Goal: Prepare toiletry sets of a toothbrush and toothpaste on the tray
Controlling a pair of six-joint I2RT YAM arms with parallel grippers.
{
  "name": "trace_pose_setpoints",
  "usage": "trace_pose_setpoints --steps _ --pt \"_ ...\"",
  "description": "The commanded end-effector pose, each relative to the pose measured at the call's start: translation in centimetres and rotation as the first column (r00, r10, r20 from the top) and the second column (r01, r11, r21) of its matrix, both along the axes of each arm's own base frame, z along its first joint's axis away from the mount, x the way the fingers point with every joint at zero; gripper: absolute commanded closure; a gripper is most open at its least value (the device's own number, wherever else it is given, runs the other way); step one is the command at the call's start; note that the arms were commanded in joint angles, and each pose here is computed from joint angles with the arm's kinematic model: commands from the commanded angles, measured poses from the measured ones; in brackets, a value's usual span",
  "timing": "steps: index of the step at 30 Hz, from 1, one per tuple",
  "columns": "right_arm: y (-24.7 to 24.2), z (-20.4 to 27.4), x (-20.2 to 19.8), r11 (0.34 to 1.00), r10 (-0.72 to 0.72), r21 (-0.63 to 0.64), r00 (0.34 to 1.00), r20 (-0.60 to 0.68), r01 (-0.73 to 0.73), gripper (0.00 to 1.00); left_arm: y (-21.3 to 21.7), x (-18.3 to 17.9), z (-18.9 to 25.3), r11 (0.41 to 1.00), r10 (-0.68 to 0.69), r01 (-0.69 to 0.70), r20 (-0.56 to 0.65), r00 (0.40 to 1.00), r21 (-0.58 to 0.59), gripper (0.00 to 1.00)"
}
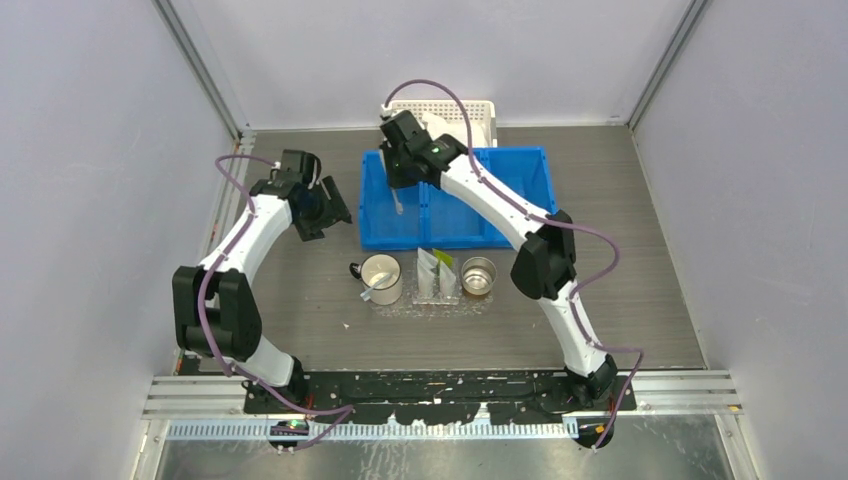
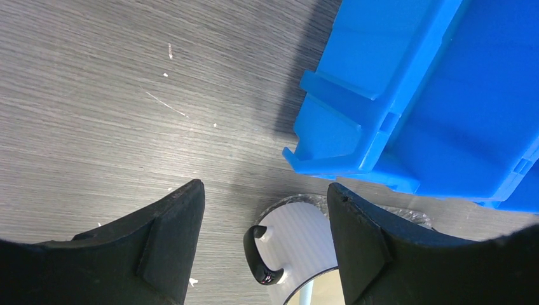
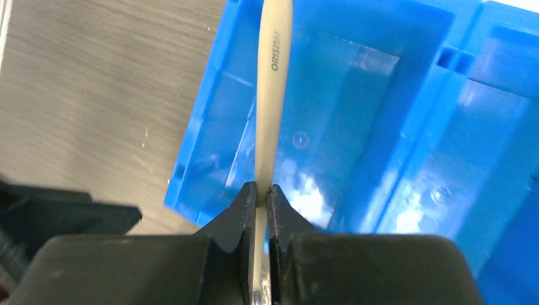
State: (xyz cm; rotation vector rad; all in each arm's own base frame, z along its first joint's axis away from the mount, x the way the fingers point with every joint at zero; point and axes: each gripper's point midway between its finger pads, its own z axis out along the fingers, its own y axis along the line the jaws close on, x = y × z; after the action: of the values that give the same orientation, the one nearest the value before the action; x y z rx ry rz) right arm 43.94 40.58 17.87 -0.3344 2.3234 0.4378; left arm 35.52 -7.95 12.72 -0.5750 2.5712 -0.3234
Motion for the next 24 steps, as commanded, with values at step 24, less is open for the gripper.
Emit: trace_pose_setpoints --steps 24 --pt "-22.0 8.4 -25.6 0.973 -0.067 -0.23 0.921 -0.385 -0.025 0.93 0.3 -2.3 5.3 0.999 -0.034 0.038 0.156 0.987 -0.021 0.0"
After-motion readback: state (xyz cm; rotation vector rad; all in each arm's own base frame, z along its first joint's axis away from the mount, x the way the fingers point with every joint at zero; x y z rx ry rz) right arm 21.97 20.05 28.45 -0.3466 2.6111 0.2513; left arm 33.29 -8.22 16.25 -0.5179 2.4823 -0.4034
